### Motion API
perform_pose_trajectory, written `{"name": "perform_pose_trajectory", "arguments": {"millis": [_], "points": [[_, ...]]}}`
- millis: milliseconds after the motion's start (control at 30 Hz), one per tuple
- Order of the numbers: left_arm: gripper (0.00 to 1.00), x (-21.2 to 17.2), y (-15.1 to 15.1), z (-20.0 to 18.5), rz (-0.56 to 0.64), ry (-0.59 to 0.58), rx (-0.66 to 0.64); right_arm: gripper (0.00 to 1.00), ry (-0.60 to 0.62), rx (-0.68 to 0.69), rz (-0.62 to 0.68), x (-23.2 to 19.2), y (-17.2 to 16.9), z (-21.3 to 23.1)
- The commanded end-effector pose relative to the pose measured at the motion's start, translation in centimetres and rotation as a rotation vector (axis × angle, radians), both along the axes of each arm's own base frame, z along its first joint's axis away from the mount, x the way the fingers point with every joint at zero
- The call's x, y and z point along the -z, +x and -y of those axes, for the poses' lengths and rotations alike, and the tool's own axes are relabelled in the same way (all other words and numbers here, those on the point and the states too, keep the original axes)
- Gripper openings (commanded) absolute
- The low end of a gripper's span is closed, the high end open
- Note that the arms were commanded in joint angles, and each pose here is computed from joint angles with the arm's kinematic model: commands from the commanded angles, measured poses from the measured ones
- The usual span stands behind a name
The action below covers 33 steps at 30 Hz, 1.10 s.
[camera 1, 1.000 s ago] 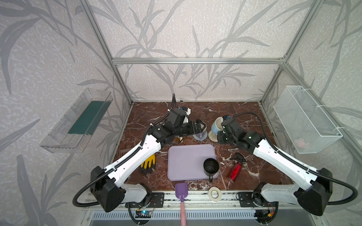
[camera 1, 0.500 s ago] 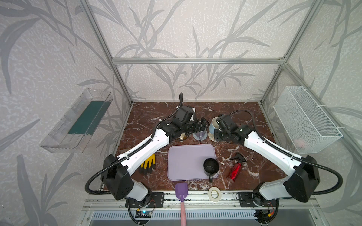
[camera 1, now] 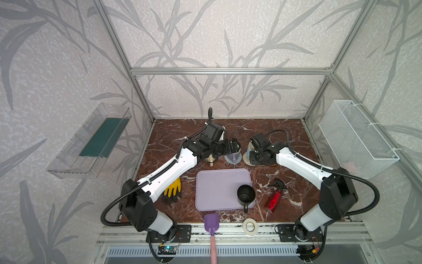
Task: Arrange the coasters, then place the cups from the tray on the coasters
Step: 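Lower the light-blue mug onto the multicolour woven coaster with right gripper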
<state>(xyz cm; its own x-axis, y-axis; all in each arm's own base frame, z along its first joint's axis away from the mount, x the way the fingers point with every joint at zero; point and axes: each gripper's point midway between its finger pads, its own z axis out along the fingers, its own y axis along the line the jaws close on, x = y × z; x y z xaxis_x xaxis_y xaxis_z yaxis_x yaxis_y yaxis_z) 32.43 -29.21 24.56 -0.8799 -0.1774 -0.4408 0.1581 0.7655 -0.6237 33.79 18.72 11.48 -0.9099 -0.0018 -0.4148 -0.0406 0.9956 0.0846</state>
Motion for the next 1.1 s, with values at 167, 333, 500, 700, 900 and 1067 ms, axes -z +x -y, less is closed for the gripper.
{"name": "perform_pose_trajectory", "arguments": {"millis": [167,333,500,700,900,1067], "points": [[0.99,1.5,0.1,1.3,-0.029,0.044,0.039,0.00,-0.149,0.013,-0.008,0.4,2.6,0.7],[0.99,2.8,0.7,0.9,-0.078,0.021,0.019,0.00,-0.125,0.011,0.008,1.1,2.9,0.1],[0.99,2.8,1.0,1.1,-0.076,0.004,0.013,0.00,-0.135,0.000,-0.011,2.9,3.6,-0.2],[0.99,3.3,0.9,0.9,-0.092,-0.001,-0.005,0.00,-0.145,-0.001,-0.020,3.7,3.5,0.0],[1.00,3.5,0.8,0.7,-0.091,-0.003,-0.017,0.00,-0.174,-0.002,-0.031,4.1,2.9,0.8],[0.99,3.4,0.8,0.5,-0.086,-0.001,-0.023,0.00,-0.178,0.021,-0.044,4.8,2.1,1.4]]}}
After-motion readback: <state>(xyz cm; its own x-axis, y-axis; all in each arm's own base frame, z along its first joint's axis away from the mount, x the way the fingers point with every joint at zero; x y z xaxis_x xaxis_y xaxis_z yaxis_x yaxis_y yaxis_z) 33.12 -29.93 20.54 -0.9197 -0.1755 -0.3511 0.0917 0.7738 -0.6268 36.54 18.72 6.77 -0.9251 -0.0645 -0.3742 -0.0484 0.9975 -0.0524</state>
